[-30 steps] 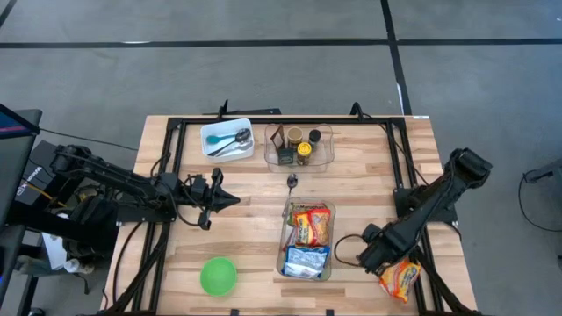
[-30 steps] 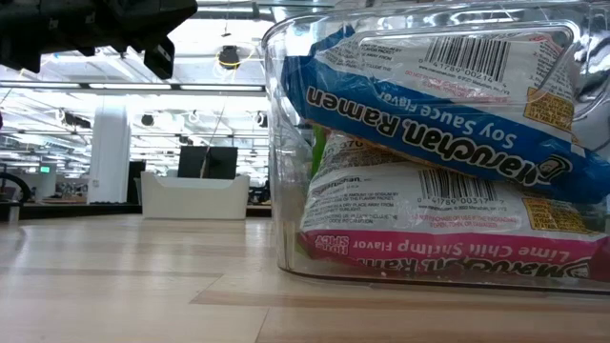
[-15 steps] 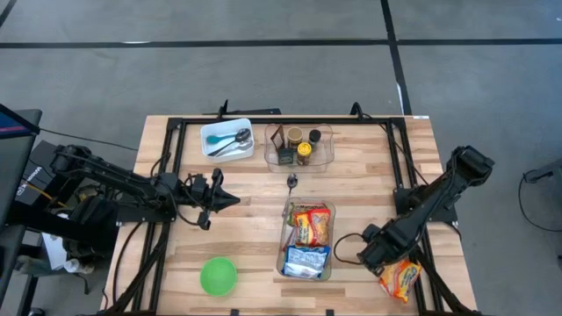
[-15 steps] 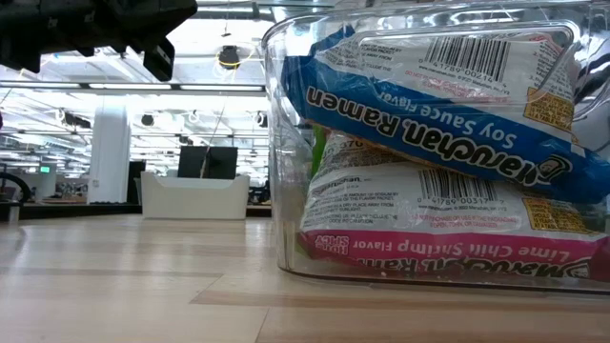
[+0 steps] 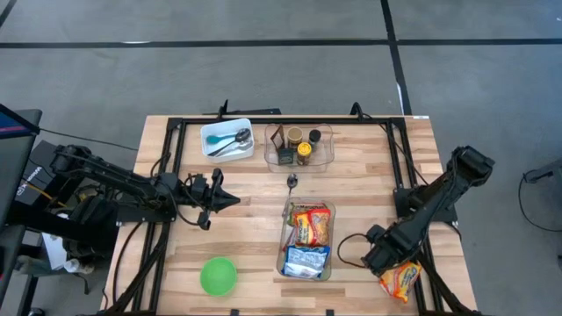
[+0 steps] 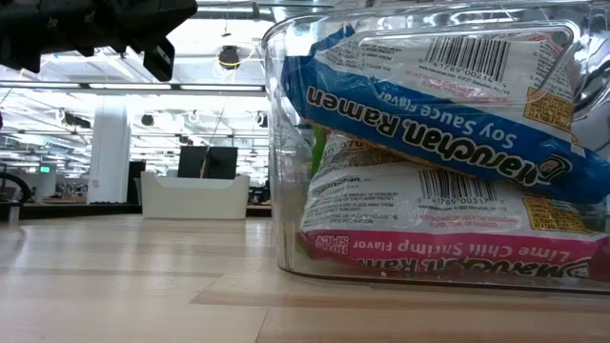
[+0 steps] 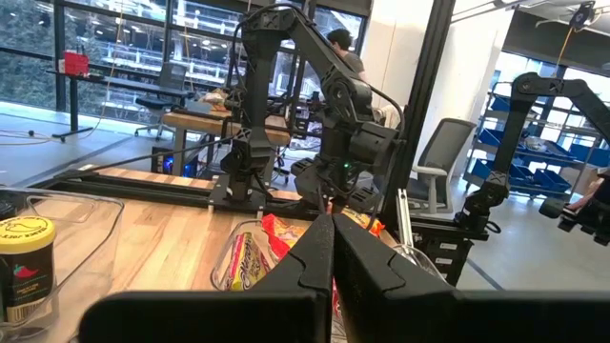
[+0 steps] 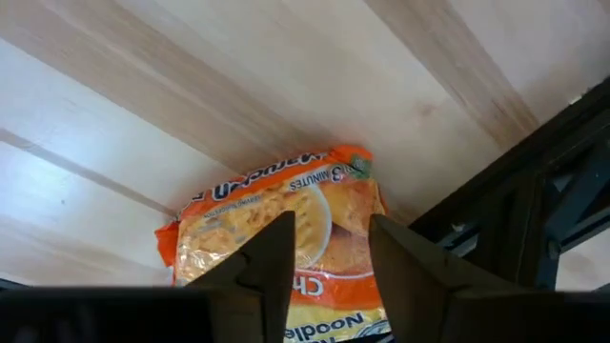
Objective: Pick & Place Food Item
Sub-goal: Put the orange noodle pack into the bottom transparent bin
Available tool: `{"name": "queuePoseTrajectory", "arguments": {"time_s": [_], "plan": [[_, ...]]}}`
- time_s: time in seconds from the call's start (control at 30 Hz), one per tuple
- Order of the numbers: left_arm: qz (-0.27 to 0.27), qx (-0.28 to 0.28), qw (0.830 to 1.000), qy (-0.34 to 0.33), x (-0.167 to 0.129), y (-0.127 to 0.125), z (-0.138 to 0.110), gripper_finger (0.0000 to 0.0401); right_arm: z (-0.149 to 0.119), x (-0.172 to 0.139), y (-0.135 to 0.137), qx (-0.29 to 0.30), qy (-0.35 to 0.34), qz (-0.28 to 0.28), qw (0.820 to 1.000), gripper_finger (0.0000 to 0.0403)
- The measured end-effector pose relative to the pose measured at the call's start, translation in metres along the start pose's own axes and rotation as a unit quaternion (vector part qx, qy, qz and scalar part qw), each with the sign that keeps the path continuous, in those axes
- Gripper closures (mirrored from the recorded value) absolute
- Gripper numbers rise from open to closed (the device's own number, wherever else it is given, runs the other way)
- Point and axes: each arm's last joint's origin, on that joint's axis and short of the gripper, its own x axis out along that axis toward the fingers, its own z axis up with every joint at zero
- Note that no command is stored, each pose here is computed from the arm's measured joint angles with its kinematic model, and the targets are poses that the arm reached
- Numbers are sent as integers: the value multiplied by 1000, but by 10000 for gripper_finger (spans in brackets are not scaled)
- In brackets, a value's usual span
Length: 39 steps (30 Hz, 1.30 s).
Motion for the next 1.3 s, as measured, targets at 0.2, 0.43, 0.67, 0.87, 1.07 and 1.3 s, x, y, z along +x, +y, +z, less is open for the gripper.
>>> {"name": "queuePoseTrajectory", "arguments": {"time_s": [0.2,0.43,0.67,0.87,1.07,1.3], "plan": [[0,0,1000,0,0,0,0,401,-1,2,0,-2,0,1,1000,251],[0,0,1000,0,0,0,0,401,3,15,-6,1,8,-1,1000,242],[0,0,1000,0,0,0,0,401,3,18,-7,8,11,-5,1000,252],[0,0,1000,0,0,0,0,401,2,18,-4,3,12,10,1000,265],[0,-1,1000,0,0,0,0,401,2,18,-4,0,5,11,1000,271],[0,-1,1000,0,0,0,0,401,3,18,-4,2,-1,12,1000,272]]}}
